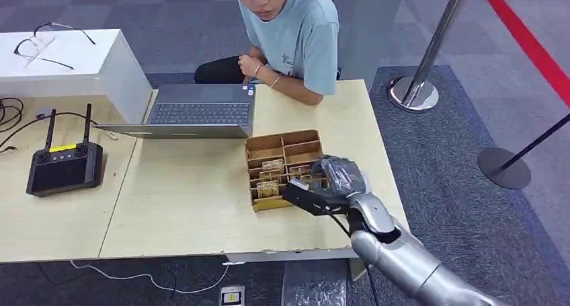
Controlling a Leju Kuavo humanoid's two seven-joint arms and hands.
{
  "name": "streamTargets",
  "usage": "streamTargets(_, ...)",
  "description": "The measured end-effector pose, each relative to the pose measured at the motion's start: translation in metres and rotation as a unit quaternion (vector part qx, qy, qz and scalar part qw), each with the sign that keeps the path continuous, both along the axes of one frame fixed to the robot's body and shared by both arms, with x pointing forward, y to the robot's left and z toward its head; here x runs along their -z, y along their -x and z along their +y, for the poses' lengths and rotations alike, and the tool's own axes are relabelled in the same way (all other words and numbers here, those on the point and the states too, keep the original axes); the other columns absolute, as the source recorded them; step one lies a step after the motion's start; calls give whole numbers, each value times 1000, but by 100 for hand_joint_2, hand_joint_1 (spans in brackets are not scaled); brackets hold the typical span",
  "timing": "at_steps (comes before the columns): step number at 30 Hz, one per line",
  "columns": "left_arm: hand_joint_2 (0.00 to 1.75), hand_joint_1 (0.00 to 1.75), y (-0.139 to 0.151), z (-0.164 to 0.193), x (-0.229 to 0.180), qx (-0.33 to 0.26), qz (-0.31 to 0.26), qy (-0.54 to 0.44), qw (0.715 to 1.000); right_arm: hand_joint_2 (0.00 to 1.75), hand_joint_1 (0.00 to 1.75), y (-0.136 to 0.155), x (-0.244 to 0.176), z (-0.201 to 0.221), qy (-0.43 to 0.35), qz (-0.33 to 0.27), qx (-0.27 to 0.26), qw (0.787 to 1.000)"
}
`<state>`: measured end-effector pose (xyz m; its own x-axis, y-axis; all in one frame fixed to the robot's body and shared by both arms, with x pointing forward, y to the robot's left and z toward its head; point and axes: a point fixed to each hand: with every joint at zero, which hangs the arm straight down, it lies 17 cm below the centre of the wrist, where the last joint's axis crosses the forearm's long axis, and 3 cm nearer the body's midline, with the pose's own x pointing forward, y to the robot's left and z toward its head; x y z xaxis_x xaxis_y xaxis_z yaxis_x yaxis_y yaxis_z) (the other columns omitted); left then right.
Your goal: Pass the card to the sensor for recognition and then transmit it.
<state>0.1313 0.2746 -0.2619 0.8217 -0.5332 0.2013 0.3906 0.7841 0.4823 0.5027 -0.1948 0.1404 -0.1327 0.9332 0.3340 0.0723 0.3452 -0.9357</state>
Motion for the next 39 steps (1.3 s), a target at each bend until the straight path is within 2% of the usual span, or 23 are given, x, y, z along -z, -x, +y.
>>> streamTargets(1, 175, 0, 0, 0, 0, 0, 0, 0, 1000, 175, 99, -1, -1, 0, 1, 0, 1, 1000)
streamTargets(4, 175, 0, 0, 0, 0, 2, 0, 0, 1000, 175, 89, -4, -2, -2, 1, -1, 2, 1000)
streamTargets(10, 175, 0, 0, -1, 0, 5, 0, 0, 1000, 175, 91, -7, -3, -4, 3, -2, 5, 1000)
streamTargets(15, 175, 0, 0, -1, 0, 5, 0, 0, 1000, 175, 70, -9, -4, -4, 4, -3, 6, 1000)
streamTargets(17, 175, 0, 0, -1, 0, 5, 0, 0, 1000, 175, 79, -9, -5, -4, 4, -3, 6, 1000)
streamTargets(25, 175, 0, 0, -1, 0, 6, 1, 1, 1000, 175, 79, -9, -1, -4, 7, 2, 8, 1000)
streamTargets(34, 175, 0, 1, -1, 0, 7, 2, 0, 1000, 175, 96, -9, 10, -2, 10, 13, 8, 1000)
streamTargets(39, 175, 0, 1, -1, 0, 7, 3, -1, 1000, 175, 99, -9, 12, -1, 10, 15, 9, 1000)
